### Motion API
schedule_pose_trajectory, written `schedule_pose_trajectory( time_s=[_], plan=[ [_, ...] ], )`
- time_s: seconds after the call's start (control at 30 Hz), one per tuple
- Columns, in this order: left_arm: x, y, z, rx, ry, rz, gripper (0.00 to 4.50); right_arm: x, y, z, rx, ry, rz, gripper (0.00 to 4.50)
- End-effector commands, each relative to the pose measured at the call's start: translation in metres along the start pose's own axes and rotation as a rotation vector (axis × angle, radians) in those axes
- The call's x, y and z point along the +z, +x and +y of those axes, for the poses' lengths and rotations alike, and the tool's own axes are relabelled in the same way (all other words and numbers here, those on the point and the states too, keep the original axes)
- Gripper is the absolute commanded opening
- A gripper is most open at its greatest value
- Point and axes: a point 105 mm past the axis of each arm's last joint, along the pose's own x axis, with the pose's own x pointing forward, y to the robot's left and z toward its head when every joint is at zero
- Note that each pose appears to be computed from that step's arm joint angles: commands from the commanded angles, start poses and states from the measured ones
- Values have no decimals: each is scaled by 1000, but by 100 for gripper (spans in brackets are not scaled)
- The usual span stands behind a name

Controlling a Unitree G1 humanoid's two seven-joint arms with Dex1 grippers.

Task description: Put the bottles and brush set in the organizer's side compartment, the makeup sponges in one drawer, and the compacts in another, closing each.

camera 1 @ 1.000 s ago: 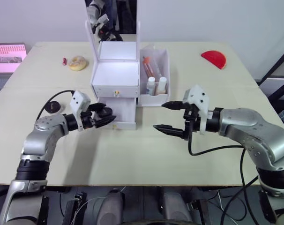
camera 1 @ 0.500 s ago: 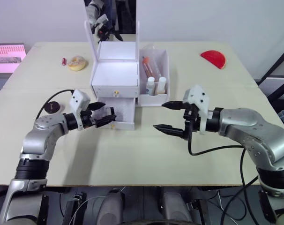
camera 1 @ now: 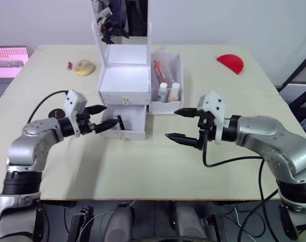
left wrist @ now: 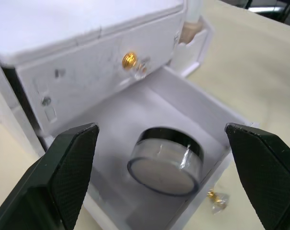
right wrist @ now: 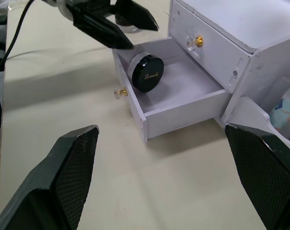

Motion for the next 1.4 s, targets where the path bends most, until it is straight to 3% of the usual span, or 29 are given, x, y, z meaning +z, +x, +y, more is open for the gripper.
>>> schedule_pose_trajectory(
  time_s=[0.03,0.3,0.5,0.73,1.4],
  plan=[
    [23,-14,-2,-41,45,-16,444,9,-2,0,-10,-35,-30,450],
    [28,-8,11,-183,164,173,444,9,0,0,-6,-29,-37,450],
    [28,6,11,-288,140,253,444,8,3,2,-8,-20,-45,450],
    [17,21,17,-285,151,323,444,5,3,6,-23,-5,-52,450],
    [-1,49,18,-273,180,368,444,6,4,9,-41,0,-66,450]
  ],
)
